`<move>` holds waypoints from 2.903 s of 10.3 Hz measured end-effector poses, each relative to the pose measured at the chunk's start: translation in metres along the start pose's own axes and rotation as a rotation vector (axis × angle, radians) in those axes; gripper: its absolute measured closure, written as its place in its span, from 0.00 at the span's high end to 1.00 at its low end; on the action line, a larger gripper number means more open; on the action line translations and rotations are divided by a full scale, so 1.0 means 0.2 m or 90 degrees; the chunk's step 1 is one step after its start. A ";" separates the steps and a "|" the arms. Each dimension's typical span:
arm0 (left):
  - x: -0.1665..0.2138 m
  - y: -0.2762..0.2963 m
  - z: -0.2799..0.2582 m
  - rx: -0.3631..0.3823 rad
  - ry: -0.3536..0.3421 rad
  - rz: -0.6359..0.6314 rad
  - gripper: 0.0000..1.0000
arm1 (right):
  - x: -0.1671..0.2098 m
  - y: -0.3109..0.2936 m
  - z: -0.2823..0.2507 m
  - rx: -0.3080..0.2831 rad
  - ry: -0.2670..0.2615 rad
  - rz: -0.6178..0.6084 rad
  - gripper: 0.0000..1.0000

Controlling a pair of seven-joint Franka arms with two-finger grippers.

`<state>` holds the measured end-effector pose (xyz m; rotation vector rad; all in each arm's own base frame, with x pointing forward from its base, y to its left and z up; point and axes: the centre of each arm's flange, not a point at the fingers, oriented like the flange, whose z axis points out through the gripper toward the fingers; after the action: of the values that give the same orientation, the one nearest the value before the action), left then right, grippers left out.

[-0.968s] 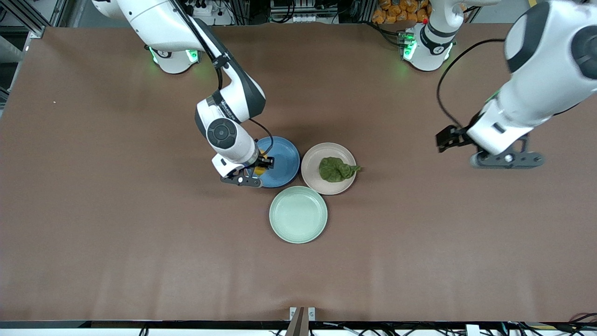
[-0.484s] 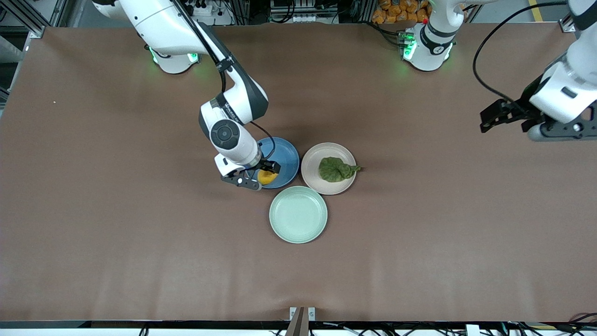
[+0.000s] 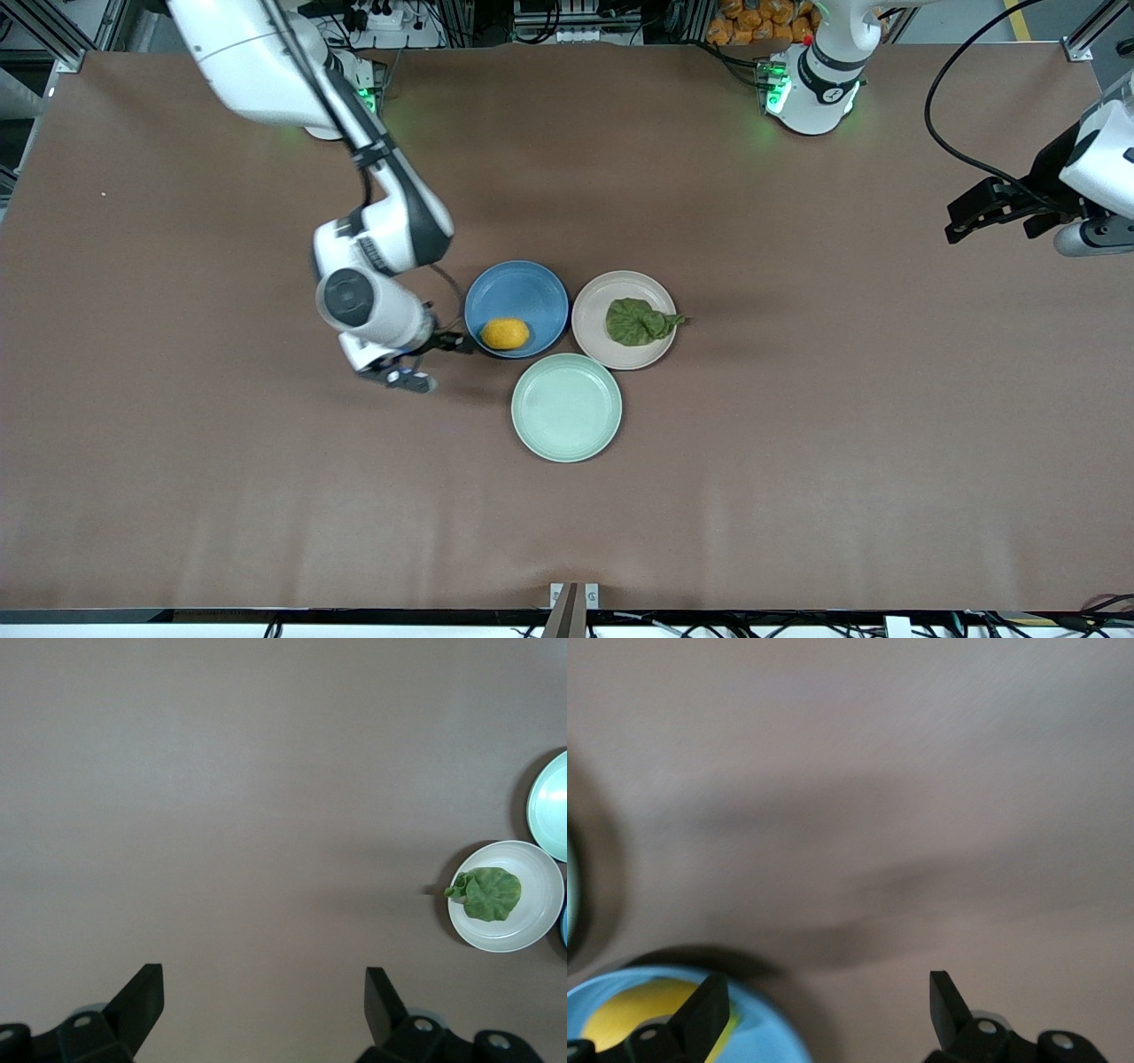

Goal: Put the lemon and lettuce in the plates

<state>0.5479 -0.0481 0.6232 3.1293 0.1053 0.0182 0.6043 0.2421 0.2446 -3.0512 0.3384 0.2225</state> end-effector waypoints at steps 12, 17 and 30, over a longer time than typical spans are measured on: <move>0.02 0.08 -0.08 0.015 0.027 0.021 1.00 | 0.22 0.99 -0.19 -0.050 0.017 -0.071 1.00; 0.03 0.07 -0.11 0.014 0.035 0.020 1.00 | -0.10 0.96 -0.61 -0.058 0.087 -0.096 1.00; 0.03 0.05 -0.14 0.030 0.047 0.019 1.00 | -0.31 0.94 -2.05 -0.023 0.118 -0.158 1.00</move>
<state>0.5542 -0.0584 0.6517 3.1781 0.0601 0.1340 0.5578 0.0408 0.6500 -3.1162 -0.0379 -0.0675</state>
